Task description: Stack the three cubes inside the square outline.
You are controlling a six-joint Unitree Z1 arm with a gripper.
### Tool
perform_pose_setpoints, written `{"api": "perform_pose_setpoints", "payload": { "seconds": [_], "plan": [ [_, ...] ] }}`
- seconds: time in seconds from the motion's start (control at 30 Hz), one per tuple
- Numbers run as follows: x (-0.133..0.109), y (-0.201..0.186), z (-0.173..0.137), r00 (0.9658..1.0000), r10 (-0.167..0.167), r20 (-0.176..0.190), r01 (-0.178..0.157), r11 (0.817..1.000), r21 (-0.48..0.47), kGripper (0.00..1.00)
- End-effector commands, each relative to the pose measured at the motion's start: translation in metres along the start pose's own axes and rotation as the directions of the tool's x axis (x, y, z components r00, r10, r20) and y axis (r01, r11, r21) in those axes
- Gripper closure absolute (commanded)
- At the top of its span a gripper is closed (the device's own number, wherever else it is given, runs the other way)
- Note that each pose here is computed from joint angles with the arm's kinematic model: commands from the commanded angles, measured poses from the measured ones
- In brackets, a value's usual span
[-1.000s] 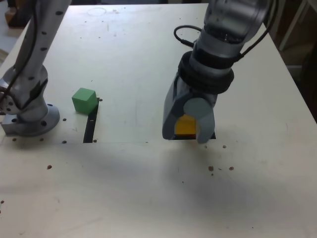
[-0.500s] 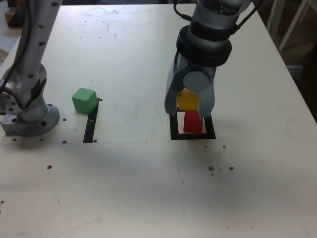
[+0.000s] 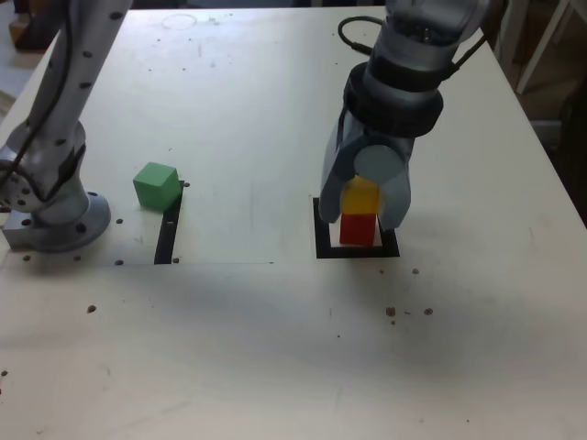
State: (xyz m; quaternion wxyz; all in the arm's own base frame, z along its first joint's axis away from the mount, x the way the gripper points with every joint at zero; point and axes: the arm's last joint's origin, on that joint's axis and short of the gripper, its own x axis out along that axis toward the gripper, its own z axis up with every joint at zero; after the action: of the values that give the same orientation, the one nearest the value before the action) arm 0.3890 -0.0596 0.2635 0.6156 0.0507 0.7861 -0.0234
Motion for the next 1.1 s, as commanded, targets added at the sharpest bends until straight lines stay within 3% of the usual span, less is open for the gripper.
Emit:
{"api": "perform_pose_setpoints", "payload": {
  "seconds": [0.0, 0.1, 0.27, 0.33, 0.77, 1.07],
  "plan": [
    [0.001, 0.000, 0.002, 1.0000, -0.002, 0.000, 0.002, 1.000, 0.001, 0.69],
    [0.002, 0.000, 0.002, 1.0000, -0.002, -0.002, 0.002, 1.000, 0.002, 0.63],
    [0.003, 0.000, 0.002, 1.0000, -0.001, -0.006, 0.001, 1.000, 0.008, 0.16],
    [0.003, 0.000, 0.002, 1.0000, 0.000, -0.008, 0.000, 1.000, 0.009, 0.03],
    [0.001, 0.001, -0.003, 0.9999, 0.003, -0.011, -0.002, 1.000, 0.009, 0.00],
    [-0.024, 0.005, -0.042, 0.9987, 0.041, 0.032, -0.040, 0.999, -0.018, 0.00]
  ]
}}
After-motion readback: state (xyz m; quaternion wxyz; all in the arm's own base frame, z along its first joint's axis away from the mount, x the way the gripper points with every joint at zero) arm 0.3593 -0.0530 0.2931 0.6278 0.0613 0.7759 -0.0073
